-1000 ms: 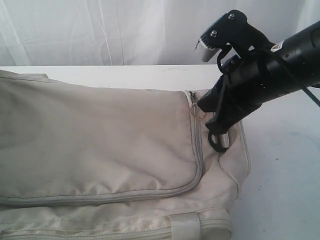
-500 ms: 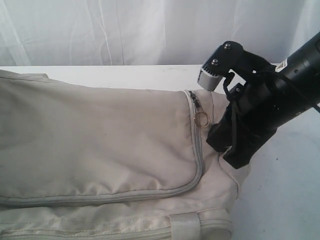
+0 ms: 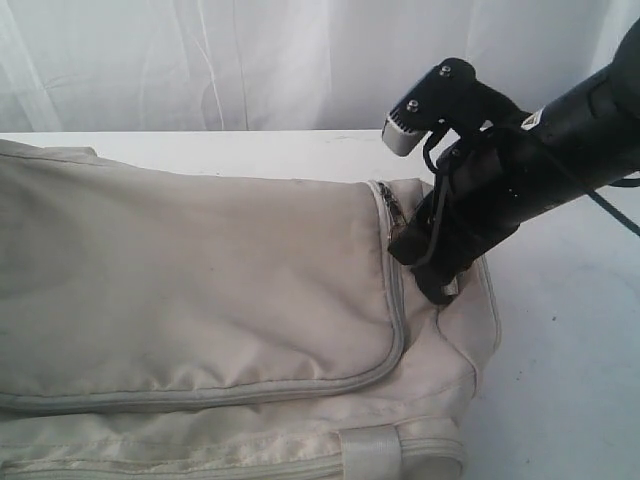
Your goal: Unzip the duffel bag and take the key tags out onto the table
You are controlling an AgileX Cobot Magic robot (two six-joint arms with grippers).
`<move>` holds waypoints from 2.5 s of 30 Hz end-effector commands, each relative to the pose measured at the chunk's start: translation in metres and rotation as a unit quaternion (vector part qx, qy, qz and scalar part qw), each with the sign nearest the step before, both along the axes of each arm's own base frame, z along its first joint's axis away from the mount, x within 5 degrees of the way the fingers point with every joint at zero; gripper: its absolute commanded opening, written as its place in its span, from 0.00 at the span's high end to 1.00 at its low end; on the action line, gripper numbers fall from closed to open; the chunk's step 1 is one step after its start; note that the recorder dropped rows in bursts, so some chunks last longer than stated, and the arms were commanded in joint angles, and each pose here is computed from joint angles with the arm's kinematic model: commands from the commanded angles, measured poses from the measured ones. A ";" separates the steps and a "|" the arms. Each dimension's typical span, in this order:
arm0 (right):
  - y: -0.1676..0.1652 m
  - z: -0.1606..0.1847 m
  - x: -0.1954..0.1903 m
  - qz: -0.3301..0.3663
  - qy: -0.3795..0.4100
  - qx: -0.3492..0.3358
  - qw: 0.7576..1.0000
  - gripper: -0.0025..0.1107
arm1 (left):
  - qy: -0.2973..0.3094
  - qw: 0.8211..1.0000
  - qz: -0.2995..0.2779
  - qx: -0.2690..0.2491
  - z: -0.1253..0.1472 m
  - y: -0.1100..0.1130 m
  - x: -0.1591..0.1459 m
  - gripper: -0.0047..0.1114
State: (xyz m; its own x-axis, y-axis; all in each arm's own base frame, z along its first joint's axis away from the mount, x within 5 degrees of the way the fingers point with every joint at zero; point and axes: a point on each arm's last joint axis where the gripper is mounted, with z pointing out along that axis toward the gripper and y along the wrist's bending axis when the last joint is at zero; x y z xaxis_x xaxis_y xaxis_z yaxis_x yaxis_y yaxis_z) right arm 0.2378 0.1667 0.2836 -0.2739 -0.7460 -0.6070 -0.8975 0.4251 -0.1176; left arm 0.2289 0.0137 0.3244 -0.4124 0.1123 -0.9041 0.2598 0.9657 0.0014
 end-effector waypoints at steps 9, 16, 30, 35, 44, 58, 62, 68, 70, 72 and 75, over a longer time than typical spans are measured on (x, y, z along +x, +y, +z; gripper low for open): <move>0.007 -0.018 0.010 -0.009 0.025 -0.002 1.000 0.62 | -0.057 0.997 0.042 -0.019 0.022 0.005 -0.002 0.96; 0.005 -0.011 0.007 -0.008 0.017 0.003 1.000 0.88 | -0.057 0.997 0.042 -0.019 0.022 0.005 -0.002 0.96; -0.005 0.002 -0.019 0.036 0.061 -0.025 0.997 0.98 | -0.057 0.997 0.042 -0.019 0.022 0.005 -0.002 0.96; -0.009 0.002 -0.029 0.059 0.101 -0.043 0.992 0.98 | -0.057 0.997 0.042 -0.019 0.022 0.005 -0.002 0.96; -0.010 0.001 -0.046 0.072 0.197 -0.045 0.977 0.98 | -0.057 0.997 0.042 -0.019 0.022 0.005 -0.002 0.96; -0.006 0.002 -0.038 0.034 0.175 -0.018 0.984 0.98 | -0.018 0.994 -0.075 -0.074 0.020 -0.018 -0.010 0.54; -0.005 0.003 -0.034 0.024 0.155 -0.008 0.988 0.98 | -0.002 0.971 -0.206 -0.120 0.023 -0.040 -0.024 0.39; -0.005 0.003 -0.035 0.025 0.158 -0.010 0.987 0.98 | -0.041 0.905 -0.415 -0.084 0.026 -0.078 -0.047 0.40; -0.005 0.003 -0.035 0.025 0.158 -0.010 0.987 0.98 | -0.071 0.882 -0.463 -0.050 0.024 -0.092 -0.053 0.40; -0.005 0.003 -0.035 0.025 0.158 -0.010 0.987 0.98 | -0.107 0.867 -0.486 -0.025 0.021 -0.106 -0.055 0.40; -0.005 0.003 -0.035 0.025 0.157 -0.009 0.987 0.98 | -0.159 0.850 -0.502 0.005 0.015 -0.127 -0.057 0.40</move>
State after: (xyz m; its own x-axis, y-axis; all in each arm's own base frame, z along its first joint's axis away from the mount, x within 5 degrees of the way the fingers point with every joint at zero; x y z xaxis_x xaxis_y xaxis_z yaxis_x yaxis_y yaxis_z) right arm 0.2044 0.1622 0.2849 -0.4136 -0.7722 -0.4823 -0.9088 0.3824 0.1671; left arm 0.1755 -0.0965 0.3411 0.0299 0.2912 -0.9562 0.9487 0.2929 0.1189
